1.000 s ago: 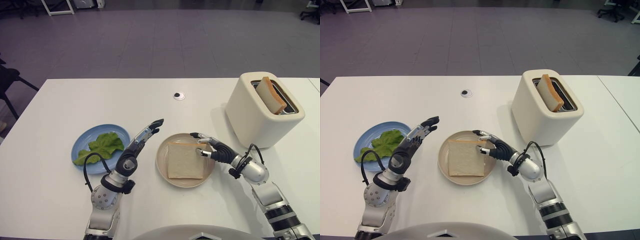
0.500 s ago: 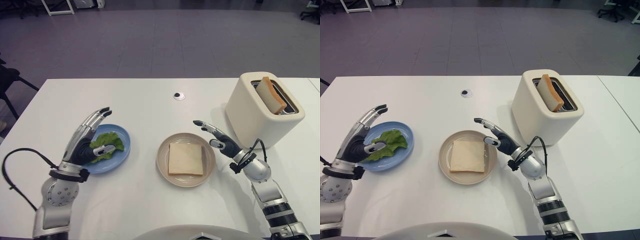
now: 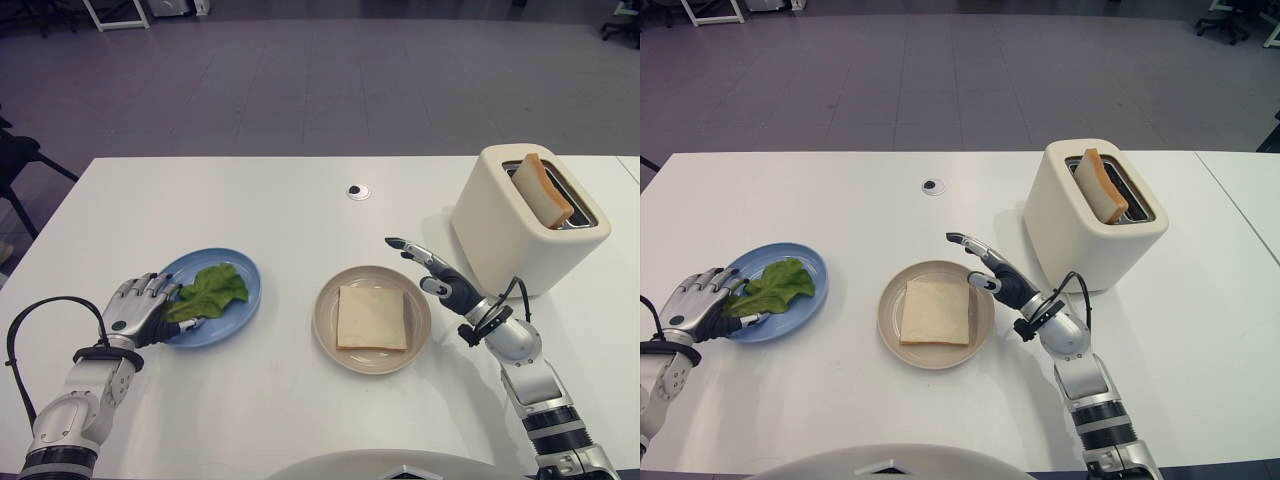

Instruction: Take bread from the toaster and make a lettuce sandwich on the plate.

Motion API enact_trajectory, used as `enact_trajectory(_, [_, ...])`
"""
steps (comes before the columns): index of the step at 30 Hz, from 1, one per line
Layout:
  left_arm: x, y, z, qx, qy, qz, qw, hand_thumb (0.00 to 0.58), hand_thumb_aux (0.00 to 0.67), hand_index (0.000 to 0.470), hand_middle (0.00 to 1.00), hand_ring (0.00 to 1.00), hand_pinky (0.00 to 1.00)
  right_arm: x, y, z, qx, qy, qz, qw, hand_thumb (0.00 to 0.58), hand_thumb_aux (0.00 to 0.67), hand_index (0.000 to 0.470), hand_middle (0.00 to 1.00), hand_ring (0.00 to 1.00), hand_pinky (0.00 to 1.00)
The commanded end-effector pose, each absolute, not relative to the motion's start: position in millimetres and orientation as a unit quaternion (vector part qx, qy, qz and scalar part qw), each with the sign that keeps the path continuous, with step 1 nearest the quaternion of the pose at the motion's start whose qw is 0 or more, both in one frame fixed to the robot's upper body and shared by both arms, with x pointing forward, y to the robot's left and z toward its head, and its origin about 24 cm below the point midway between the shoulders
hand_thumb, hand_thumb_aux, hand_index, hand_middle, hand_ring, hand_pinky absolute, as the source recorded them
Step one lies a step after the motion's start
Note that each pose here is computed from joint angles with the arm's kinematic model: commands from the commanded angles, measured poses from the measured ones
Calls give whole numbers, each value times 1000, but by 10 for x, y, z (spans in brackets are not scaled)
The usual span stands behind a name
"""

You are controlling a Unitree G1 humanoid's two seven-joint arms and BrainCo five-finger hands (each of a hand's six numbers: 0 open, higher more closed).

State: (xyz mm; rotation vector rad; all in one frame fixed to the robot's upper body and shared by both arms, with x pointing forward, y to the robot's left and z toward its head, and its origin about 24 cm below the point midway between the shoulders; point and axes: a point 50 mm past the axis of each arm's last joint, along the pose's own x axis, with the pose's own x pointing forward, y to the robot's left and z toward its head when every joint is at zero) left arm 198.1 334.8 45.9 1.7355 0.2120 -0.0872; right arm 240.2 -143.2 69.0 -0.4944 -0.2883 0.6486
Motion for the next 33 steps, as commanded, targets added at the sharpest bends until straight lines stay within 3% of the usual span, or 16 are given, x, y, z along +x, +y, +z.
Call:
enact_trajectory(1, [1980, 3306, 444, 762, 95, -56, 638, 476, 386, 271, 0, 0, 0, 2391, -1457, 706, -235, -140, 311, 910, 0, 0, 0, 0, 0, 0])
enact_trajectory(3, [1984, 3300, 458, 763, 93, -56, 638, 565, 562, 394, 0, 0, 0, 2391, -1458, 713, -235, -141, 310, 910, 0, 0, 0, 0, 0, 0])
enact_trajectory(5, [1984, 3290, 481, 764, 87, -52, 638, 580, 659, 463, 0, 0, 0, 2394, -1457, 718, -235, -142, 310, 910, 0, 0, 0, 0, 0, 0])
enact_trajectory(11, [1991, 3239, 609, 764, 50, -32, 643, 580, 670, 470, 0, 0, 0, 2404, -1443, 719, -236, -142, 310, 910, 0, 0, 0, 0, 0, 0])
enact_trajectory(21, [1949, 3140, 1051, 629, -53, 45, 774, 580, 670, 470, 0, 0, 0, 2472, -1434, 736, -238, -146, 298, 913, 0, 0, 0, 0, 0, 0])
enact_trajectory(28, [2014, 2722, 990, 525, -92, -37, 845, 580, 670, 470, 0, 0, 0, 2515, -1474, 735, -240, -145, 284, 917, 0, 0, 0, 0, 0, 0])
enact_trajectory(33, [2053, 2971, 778, 536, -33, -26, 843, 580, 670, 470, 0, 0, 0, 2517, -1484, 728, -240, -144, 281, 918, 0, 0, 0, 0, 0, 0])
